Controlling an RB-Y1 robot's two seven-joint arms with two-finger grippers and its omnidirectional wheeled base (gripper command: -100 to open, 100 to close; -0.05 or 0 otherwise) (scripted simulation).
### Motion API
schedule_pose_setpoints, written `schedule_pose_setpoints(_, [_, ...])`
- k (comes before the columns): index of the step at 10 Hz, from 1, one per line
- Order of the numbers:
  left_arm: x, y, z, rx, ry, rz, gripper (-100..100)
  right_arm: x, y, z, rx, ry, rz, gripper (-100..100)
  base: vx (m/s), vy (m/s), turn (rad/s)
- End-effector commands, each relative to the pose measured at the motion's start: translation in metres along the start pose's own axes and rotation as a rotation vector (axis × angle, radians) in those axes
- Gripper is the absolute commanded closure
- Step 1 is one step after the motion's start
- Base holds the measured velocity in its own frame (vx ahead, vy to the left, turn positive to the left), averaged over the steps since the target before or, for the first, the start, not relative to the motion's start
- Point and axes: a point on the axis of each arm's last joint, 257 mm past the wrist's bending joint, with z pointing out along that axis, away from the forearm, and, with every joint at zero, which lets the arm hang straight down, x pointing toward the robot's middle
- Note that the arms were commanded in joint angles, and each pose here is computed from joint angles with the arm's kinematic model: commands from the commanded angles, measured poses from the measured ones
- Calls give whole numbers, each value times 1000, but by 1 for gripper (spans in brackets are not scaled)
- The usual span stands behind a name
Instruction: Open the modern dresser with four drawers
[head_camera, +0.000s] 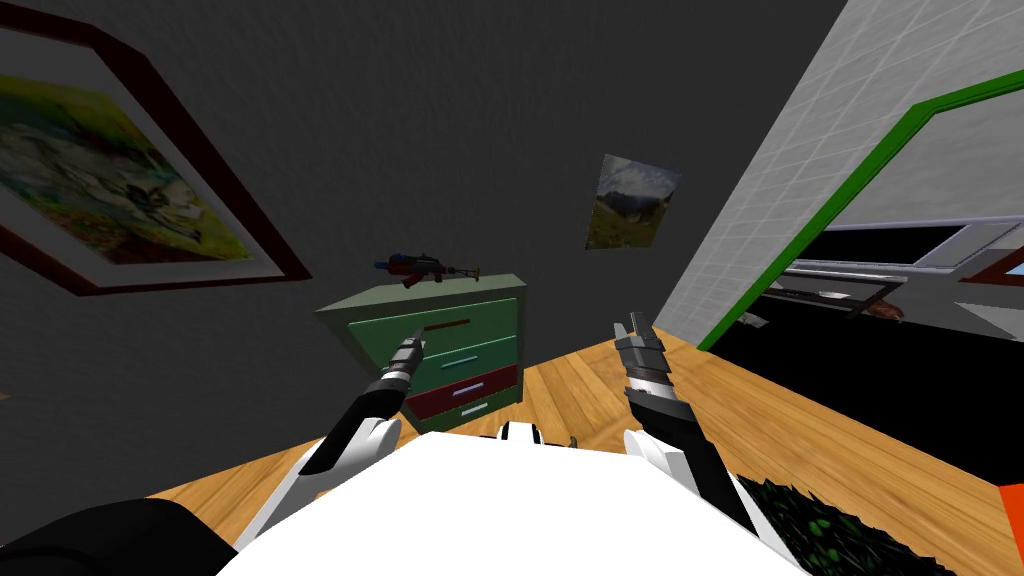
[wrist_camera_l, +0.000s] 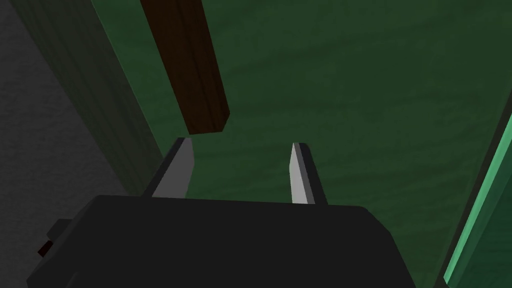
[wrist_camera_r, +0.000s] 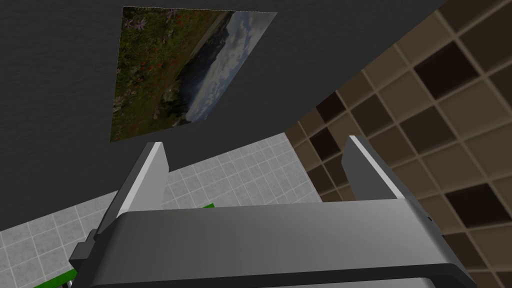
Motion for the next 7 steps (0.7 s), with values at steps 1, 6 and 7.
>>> schedule_pose_setpoints(1, [2,-5,-3,4,7,0,100,0,0,0,0,0,0,0,-113,-29,-5])
schedule_pose_setpoints(6, [3,-11,-7,8,15,-1,100,0,0,0,0,0,0,0,-86,-48,40])
schedule_pose_setpoints(7, [2,-13,-9,3,13,-1,-100,0,0,0,0,0,0,0,85,3,-17])
